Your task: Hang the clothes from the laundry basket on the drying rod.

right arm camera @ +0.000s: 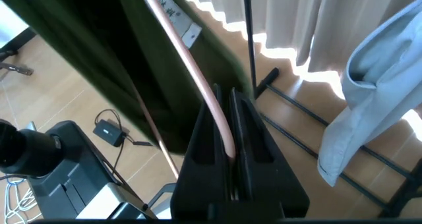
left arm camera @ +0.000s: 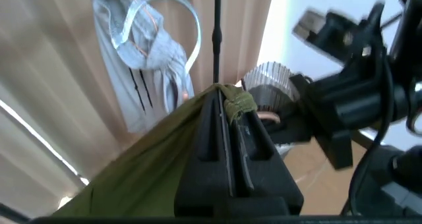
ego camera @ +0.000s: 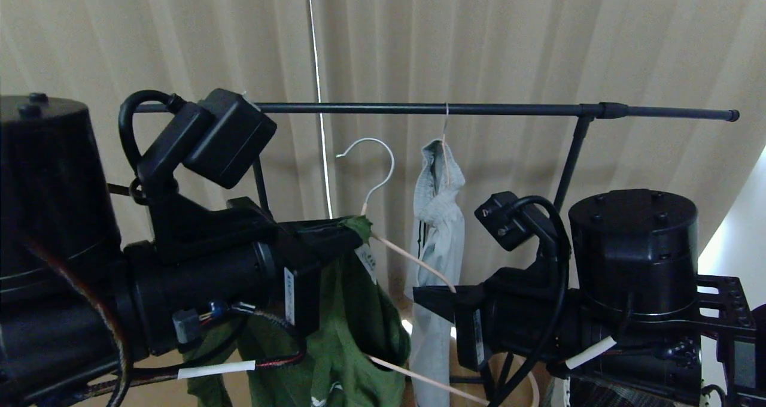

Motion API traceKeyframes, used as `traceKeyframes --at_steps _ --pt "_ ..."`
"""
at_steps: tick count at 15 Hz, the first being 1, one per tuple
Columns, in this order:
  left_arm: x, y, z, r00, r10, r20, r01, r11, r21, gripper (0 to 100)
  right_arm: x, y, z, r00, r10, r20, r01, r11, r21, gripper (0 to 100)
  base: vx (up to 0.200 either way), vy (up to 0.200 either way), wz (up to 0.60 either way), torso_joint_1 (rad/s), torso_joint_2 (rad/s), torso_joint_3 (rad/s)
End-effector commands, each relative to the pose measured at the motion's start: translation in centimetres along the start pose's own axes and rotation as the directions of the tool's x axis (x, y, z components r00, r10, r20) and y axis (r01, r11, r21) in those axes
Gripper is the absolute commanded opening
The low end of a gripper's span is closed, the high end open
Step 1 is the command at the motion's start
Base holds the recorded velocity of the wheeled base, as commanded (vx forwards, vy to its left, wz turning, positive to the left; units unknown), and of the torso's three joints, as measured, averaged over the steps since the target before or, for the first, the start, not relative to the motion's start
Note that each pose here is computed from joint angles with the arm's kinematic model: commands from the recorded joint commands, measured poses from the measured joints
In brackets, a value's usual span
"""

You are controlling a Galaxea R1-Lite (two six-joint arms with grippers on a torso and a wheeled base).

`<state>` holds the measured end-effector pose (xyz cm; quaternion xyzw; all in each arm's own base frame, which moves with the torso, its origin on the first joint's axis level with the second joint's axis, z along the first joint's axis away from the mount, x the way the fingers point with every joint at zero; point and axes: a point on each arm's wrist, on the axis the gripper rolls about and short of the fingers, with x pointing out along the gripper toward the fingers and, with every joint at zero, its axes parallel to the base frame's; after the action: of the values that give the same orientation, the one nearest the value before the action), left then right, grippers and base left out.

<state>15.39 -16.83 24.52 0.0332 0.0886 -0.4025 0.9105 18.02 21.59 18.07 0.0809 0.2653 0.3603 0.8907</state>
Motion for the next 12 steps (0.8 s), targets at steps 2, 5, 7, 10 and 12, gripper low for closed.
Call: traceKeyframes --at_steps 2,5,7,10,12 --pt "-1.7 0.0 -0.6 1.0 0.0 0.007 -0.001 1.0 0.026 0 -0.1 0.3 0.7 1.0 0.012 0.027 -0.012 1.0 -0.001 0 0.0 0.0 0.0 0.0 0.0 0.0" --pt "-1.9 0.0 -0.9 1.0 0.0 -0.001 0.0 1.0 0.029 0 0.1 0.5 1.1 0.997 0.027 0.066 -0.027 1.0 -0.005 0 0.0 0.0 0.0 0.0 0.0 0.0" --pt "-2.1 0.0 -1.1 1.0 -0.004 -0.001 0.004 1.0 0.029 100 -0.2 0.5 1.2 0.997 0.03 0.073 -0.03 1.0 -0.005 0 0.0 0.0 0.0 0.0 0.0 0.0" --pt "-2.3 0.0 -1.3 1.0 -0.003 -0.006 0.003 0.998 0.056 100 -0.9 0.6 1.6 0.995 0.037 0.097 -0.036 0.999 -0.008 0 0.0 0.0 0.0 0.0 0.0 0.0" --pt "-2.9 0.1 -1.8 1.0 0.0 -0.013 0.001 0.996 0.089 100 -1.9 0.7 2.2 0.991 0.046 0.127 -0.045 0.999 -0.009 0 0.0 0.0 0.0 0.0 0.0 0.0"
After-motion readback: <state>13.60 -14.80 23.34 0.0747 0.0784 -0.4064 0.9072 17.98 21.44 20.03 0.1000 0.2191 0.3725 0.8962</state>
